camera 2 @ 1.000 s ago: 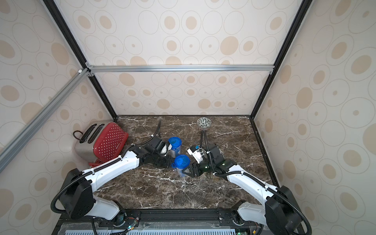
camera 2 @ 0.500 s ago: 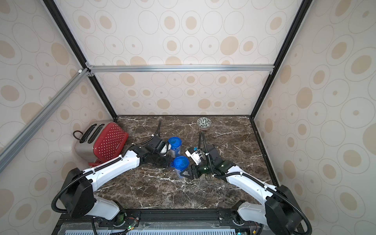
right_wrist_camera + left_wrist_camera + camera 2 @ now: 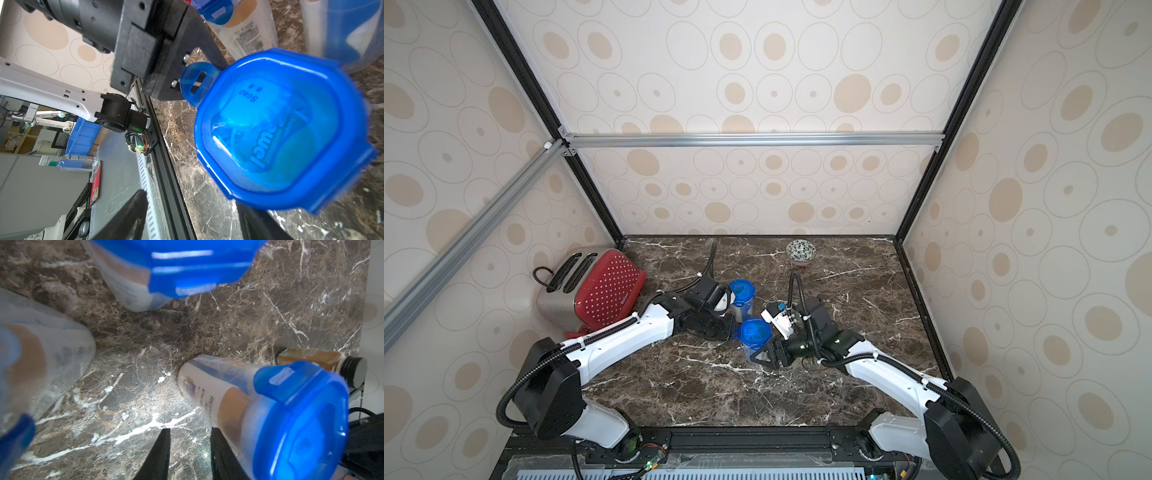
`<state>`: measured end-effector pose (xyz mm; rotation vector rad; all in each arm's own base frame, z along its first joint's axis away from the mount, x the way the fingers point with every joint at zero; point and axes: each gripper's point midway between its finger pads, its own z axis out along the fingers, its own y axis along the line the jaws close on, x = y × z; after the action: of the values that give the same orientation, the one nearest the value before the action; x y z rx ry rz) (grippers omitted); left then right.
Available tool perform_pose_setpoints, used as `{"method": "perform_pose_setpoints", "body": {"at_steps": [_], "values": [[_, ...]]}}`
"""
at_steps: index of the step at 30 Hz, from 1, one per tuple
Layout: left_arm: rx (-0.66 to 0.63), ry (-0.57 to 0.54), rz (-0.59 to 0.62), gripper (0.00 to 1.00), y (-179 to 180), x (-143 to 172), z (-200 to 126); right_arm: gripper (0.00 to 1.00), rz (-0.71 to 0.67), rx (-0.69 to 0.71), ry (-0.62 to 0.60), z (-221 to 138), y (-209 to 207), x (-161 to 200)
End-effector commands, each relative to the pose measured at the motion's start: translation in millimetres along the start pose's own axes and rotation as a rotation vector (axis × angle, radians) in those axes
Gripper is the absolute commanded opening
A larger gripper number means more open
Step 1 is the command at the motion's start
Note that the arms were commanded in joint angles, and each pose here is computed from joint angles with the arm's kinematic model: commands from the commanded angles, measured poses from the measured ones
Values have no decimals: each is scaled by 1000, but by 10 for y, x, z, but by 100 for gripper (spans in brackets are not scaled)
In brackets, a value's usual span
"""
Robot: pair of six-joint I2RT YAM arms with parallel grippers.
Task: Take out toiletry kits
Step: Adjust the container at the center of the board.
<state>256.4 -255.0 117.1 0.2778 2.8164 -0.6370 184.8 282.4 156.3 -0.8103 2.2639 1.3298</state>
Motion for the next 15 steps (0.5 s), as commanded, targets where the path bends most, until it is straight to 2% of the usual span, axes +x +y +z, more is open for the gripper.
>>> {"method": "perform_pose_setpoints", "body": {"at_steps": [1,8,15], "values": [[-25,16,19,35,11,-6,-35,71,-35,-44,-8,18,105,-16],[-67,22,9,37,127,94,-161,73,-47,34,-12,-25,13,-19],[-103,-13,21,38,188,212,-554,78,-32,77,-12,-32,-74,27]]}}
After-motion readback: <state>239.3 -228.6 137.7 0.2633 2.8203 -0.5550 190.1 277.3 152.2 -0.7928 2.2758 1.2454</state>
